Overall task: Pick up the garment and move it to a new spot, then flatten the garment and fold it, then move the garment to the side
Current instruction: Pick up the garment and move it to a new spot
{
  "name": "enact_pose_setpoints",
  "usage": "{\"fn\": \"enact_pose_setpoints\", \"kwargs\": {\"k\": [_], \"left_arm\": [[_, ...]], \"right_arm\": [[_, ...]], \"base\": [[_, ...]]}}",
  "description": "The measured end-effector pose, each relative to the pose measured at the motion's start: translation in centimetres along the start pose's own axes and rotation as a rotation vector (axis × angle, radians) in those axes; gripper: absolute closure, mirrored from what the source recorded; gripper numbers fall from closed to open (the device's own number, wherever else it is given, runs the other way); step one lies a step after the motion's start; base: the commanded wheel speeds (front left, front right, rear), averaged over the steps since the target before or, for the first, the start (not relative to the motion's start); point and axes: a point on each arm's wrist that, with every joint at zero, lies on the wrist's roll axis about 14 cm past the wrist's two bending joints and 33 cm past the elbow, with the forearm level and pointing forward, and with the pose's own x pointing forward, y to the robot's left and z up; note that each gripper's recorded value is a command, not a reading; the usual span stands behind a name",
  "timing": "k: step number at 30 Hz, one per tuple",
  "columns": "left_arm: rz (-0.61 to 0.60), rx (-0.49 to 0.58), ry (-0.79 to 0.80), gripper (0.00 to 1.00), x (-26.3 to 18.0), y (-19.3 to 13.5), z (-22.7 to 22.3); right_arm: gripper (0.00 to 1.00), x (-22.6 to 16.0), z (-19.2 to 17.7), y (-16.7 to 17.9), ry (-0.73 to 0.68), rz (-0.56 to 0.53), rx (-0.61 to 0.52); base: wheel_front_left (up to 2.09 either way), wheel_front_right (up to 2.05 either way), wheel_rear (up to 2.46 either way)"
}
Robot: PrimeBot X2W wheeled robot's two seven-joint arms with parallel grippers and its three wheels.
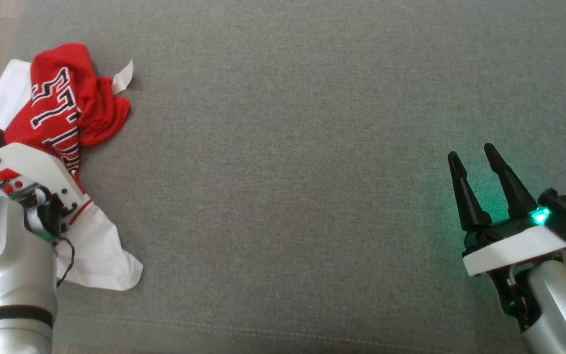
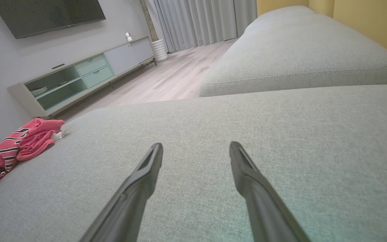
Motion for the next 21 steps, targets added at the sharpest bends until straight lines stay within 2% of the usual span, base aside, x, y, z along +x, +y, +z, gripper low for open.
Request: {"fn": "enact_pose_setpoints", "kwargs": {"k": [6,11,21], "left_arm": [[-0.022,0.005,-0.062,1.0,-0.9,0.7,1.2],[-0.06,0.072,-0.198,1.0,-2.9,0.4,5.1],[-0.263,0.241,-0.538,1.0,-11.5,-5.4,14.7]], "right_arm": [[0.0,-0.1,0.8,0.7,-0.014,0.013,-0.011],[0.0,-0.5,2.1,1.9,-0.049,0.024,-0.015],[0.0,-3.6,3.8,4.0,-0.107,-0.004,-0.004]], "base": [[0.0,0.0,0.0],[0.0,0.0,0.0],[0.0,0.0,0.0]]}}
